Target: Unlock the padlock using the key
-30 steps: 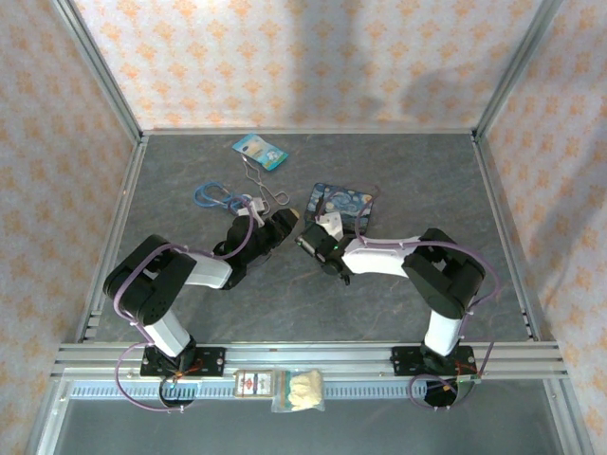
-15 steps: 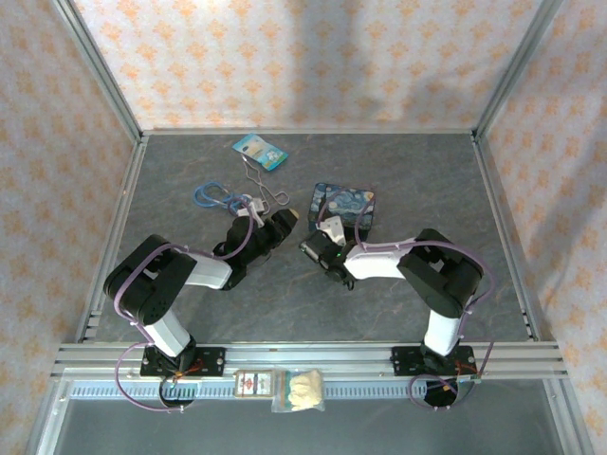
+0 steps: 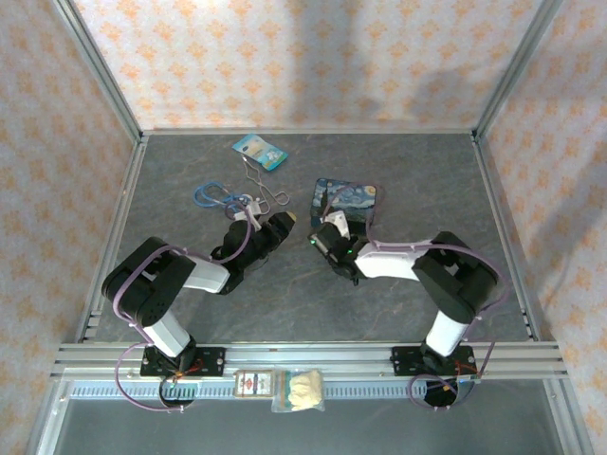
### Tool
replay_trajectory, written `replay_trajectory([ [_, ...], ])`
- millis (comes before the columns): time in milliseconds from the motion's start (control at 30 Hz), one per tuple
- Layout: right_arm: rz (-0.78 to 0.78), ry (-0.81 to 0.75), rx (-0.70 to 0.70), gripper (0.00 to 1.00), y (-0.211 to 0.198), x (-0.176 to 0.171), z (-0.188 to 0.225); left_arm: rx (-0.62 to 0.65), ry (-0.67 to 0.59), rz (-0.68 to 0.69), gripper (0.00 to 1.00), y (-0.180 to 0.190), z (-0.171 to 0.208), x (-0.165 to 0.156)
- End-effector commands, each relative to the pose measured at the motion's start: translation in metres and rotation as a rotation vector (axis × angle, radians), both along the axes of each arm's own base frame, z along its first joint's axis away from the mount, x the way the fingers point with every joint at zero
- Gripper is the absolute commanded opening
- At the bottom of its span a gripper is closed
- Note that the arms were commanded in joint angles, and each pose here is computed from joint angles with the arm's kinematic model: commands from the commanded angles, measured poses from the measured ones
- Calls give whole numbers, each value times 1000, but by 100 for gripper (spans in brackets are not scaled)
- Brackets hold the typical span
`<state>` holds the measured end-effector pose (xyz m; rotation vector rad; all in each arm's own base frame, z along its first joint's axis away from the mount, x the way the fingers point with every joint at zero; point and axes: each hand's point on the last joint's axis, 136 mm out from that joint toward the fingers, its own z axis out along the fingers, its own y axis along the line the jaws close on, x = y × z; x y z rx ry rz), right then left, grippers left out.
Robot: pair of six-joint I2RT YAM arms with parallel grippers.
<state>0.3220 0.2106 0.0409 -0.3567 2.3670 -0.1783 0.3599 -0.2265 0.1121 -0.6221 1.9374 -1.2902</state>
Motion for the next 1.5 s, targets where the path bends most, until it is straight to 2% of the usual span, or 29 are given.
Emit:
replay_trajectory([
  [0, 119, 77, 119, 3, 13, -5, 3, -19, -76, 21, 53, 6, 20, 2],
  [300, 286, 254, 377, 0, 29, -3, 8, -43, -85, 21, 53, 12, 19, -2],
  [467, 262, 329, 416, 0, 22, -5, -9, -53, -83, 24, 53, 16, 17, -4],
  [567, 238, 313, 424, 0, 19, 1, -5, -54, -80, 18, 53, 16, 16, -4],
  [633, 216, 291, 423, 7, 17, 6, 0, -54, -81, 17, 53, 16, 17, -4],
  [700, 182, 274, 404, 19, 13, 11, 1, -55, -81, 17, 53, 16, 17, -3],
  [867, 140, 255, 371, 29, 5, 16, -2, -55, -80, 10, 53, 15, 18, -1],
  [967, 143, 256, 373, 29, 8, 13, -5, -49, -80, 10, 53, 14, 18, 0],
  [1067, 155, 259, 378, 25, 12, 9, -7, -51, -78, 10, 53, 14, 18, 2],
  [1167, 162, 259, 372, 8, 12, 7, -9, -51, -77, 6, 53, 12, 18, 3],
  [1233, 181, 253, 351, 1, 10, 6, -8, -47, -77, 5, 53, 12, 18, 4],
  [1467, 343, 243, 115, 0, -1, 17, -3, 6, -111, -42, 53, 2, 24, 16],
])
